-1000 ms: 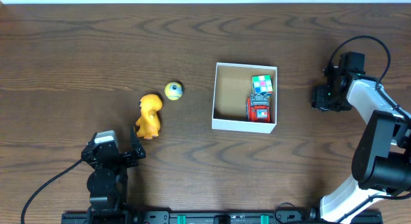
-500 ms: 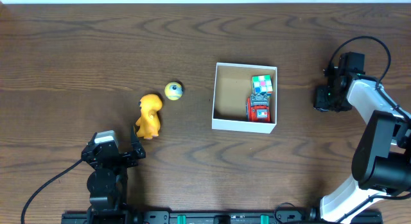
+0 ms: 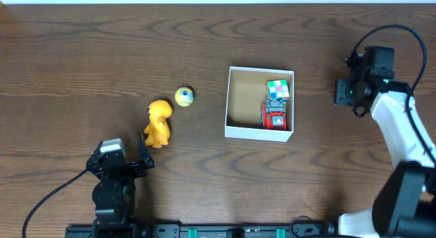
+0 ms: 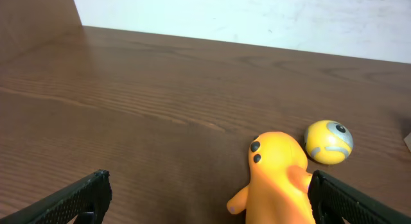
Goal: Pack container
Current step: 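Lift the black wheel and carry it left into the white box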
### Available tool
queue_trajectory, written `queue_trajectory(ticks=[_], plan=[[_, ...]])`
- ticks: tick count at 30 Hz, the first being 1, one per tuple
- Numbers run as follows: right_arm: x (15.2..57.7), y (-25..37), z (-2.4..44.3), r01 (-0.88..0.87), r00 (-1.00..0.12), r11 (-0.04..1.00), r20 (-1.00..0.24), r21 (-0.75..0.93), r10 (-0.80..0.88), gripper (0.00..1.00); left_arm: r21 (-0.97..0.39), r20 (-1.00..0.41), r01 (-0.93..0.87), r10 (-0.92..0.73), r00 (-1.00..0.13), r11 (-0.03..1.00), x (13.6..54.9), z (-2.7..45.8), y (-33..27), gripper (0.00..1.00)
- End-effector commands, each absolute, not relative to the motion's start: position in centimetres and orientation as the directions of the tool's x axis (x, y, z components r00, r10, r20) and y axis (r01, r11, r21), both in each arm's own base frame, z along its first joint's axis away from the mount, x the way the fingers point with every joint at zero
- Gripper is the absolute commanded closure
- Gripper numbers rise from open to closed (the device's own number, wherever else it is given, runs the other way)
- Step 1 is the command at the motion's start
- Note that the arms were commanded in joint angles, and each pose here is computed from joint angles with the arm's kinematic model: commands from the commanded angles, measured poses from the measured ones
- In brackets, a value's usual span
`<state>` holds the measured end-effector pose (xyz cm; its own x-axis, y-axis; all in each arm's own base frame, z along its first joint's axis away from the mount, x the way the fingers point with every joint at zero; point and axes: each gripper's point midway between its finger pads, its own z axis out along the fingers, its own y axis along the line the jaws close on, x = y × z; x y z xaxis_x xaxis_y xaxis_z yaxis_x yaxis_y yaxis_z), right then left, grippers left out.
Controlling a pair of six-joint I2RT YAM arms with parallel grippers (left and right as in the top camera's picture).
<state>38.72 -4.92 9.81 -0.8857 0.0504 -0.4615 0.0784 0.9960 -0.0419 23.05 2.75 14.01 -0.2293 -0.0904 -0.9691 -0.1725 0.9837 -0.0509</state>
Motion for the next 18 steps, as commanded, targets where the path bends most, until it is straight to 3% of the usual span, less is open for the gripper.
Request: queue_trajectory(ticks=[1,9,18], plan=[[39.1,-2.5,12.9,0.035,-0.845,0.999,-0.535,-0.034,0.011,0.50,-0.031,-0.964,-0.184,-0.078,-0.254,0.982,23.0,12.8,3.0,0.02],[38.9,4.2,18.2,-0.080,-0.750,0.997,-0.659,0.007,-0.055,0.53,-0.031,-0.964,-0.184,-0.078,-0.254,0.982,23.0,12.8,3.0,0.02],[38.7,11.2,19.7,-0.236,-0.681,0.971,-0.717,0.026,-0.146,0.51,-0.031,-0.964,-0.184,-0.078,-0.254,0.982,23.0,12.8,3.0,0.02]])
